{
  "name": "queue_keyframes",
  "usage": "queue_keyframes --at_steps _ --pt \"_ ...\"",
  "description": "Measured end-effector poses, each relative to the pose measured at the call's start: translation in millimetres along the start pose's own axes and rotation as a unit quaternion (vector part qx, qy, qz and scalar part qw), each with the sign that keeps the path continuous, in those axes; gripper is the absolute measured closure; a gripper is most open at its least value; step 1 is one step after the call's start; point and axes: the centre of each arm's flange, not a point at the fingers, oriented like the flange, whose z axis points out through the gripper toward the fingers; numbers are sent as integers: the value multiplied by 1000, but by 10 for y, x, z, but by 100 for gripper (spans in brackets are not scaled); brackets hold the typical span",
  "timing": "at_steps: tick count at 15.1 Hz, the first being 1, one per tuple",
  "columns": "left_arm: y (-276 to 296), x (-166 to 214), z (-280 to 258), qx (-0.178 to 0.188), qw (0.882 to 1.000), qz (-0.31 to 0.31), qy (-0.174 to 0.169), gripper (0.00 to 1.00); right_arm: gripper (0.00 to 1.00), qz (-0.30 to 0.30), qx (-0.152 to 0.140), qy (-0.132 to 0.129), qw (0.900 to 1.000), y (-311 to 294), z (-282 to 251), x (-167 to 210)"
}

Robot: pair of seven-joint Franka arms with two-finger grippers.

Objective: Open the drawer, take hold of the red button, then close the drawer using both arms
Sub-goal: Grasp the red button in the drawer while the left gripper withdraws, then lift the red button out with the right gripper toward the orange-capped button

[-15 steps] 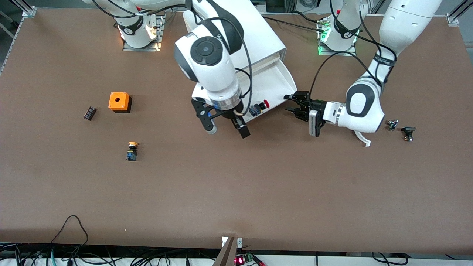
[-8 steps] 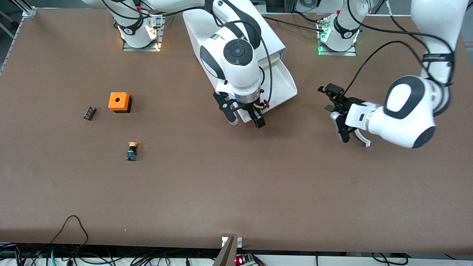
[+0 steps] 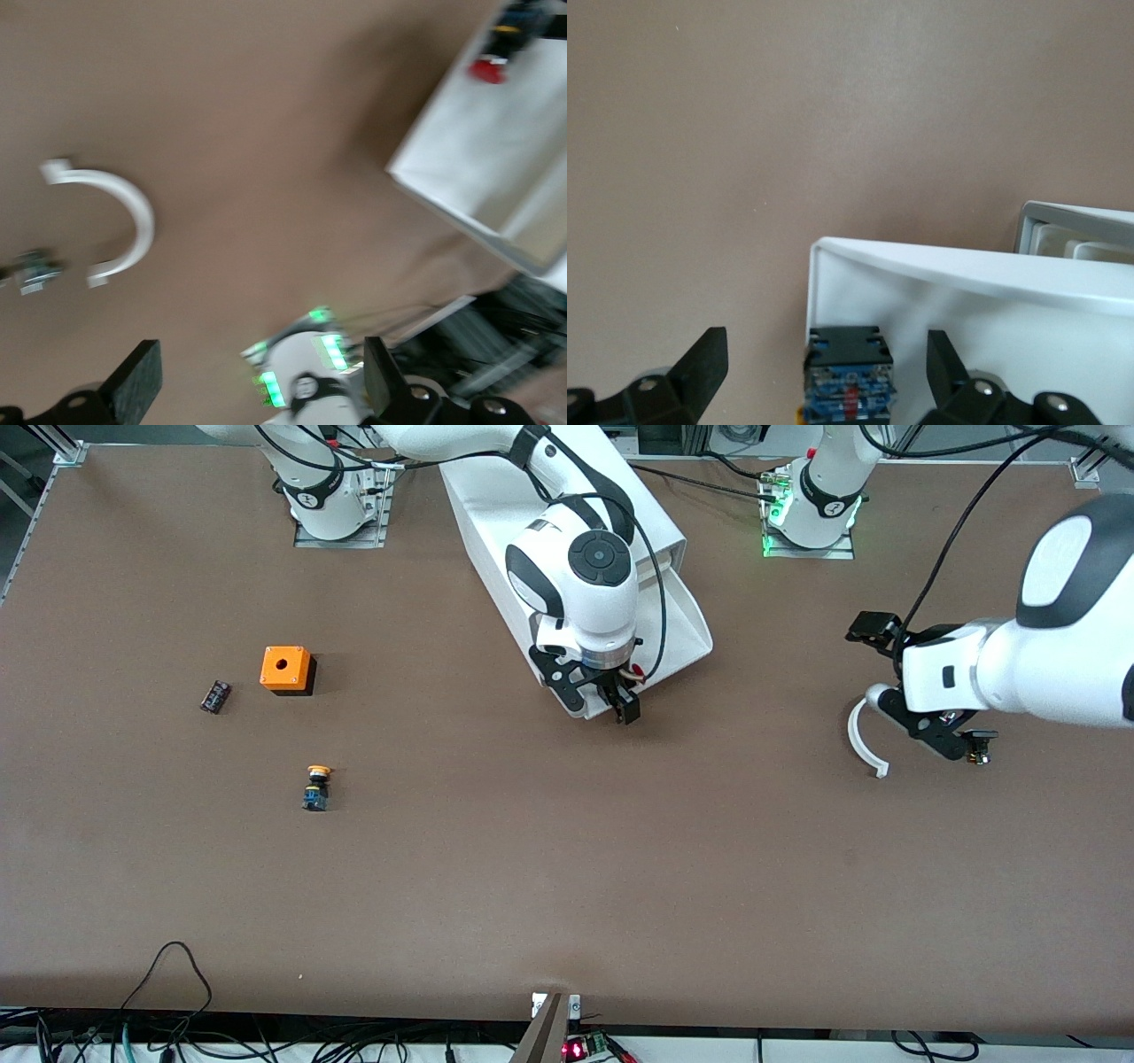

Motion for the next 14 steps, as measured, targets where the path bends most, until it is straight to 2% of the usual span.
queue_keyframes --at_steps 1,2,4,5,6,9,14 --pt "86 -7 -114 42 999 -6 1 0 1 -2 1 0 1000 17 26 -23" --pt "171 7 -220 77 997 -10 9 0 7 -3 2 0 1000 21 28 -32" --pt "222 127 -373 115 992 -13 57 0 11 -2 6 -1 1000 13 -14 -31" --pt "182 198 -407 123 989 -13 80 0 22 -2 8 -2 1000 8 -56 -31" --pt "125 254 -402 125 988 -15 90 0 33 -2 12 -3 1000 3 -108 -32" --pt "34 345 -327 119 988 -24 91 0 60 -2 19 -6 1000 -7 -240 -32" --pt "67 367 -314 96 989 -58 101 0 60 -5 17 -1 1000 10 -222 -20"
